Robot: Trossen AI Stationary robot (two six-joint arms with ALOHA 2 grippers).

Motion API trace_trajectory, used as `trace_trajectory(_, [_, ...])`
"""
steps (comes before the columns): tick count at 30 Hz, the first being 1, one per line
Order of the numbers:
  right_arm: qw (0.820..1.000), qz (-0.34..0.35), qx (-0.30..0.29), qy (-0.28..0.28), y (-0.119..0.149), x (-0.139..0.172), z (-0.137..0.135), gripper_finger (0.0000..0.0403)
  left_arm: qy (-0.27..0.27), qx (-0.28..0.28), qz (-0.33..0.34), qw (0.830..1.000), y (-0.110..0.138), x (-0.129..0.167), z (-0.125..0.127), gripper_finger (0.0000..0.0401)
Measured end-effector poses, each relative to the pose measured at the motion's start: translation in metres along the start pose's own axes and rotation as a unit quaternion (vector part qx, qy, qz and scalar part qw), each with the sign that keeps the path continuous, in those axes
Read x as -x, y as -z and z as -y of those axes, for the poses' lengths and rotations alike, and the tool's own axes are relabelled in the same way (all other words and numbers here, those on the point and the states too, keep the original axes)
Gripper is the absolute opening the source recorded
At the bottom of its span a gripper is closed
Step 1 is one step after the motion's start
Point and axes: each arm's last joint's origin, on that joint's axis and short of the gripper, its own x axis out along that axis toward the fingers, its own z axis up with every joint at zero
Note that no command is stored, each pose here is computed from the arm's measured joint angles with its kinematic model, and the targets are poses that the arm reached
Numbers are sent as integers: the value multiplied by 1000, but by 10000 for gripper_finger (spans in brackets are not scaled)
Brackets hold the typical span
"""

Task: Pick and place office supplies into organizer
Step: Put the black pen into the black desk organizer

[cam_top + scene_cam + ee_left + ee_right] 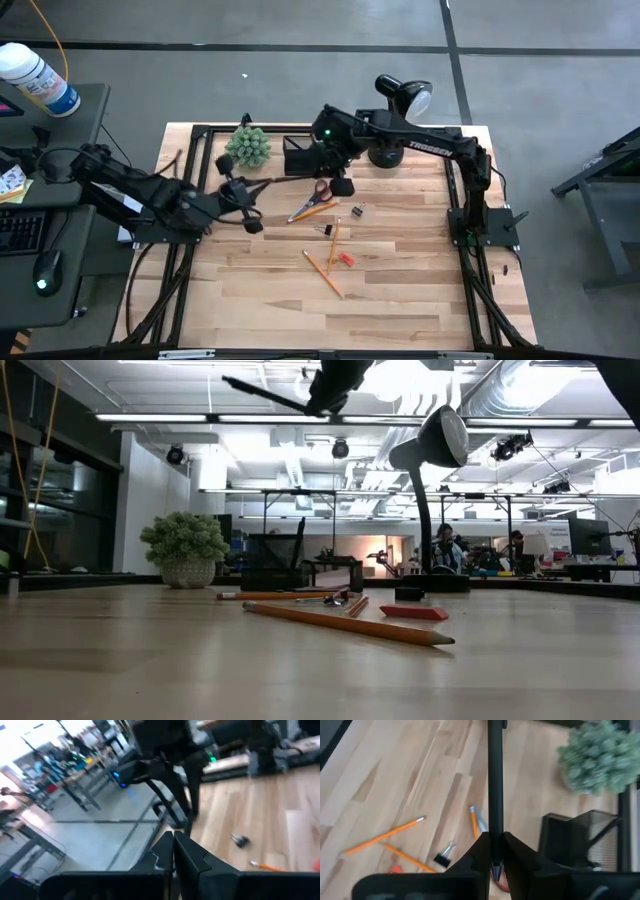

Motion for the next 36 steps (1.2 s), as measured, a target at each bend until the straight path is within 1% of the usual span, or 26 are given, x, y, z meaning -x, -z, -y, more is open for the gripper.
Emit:
trace_trajectory(3, [1000,11,2,11,-4,7,3,26,-7,1,29,1000,-7,8,-14,3])
trace_trajectory(8, [999,36,7,30,-9,13,8,27,-24,18,70,997,-15,19,-33,3])
trace_trajectory(11, [997,59,13,38,-14,18,9,31,-10,12,88,996,-16,25,-41,13])
trace_trajectory(14, [996,75,18,45,-18,19,10,30,-7,29,100,995,-17,29,-47,48])
trace_trajectory(18, [994,94,24,56,-22,19,12,26,-10,49,107,993,-17,33,-54,117])
trace_trajectory(22, [989,127,33,71,-28,21,14,31,-14,80,109,991,-17,36,-59,181])
trace_trajectory(25, [984,154,33,85,-33,25,16,31,-26,108,113,987,-17,39,-64,214])
trace_trajectory(30, [973,202,37,103,-42,33,17,26,-43,139,138,980,-22,45,-75,241])
trace_trajectory(36, [959,252,44,120,-51,44,17,35,-53,154,161,973,-27,49,-82,243])
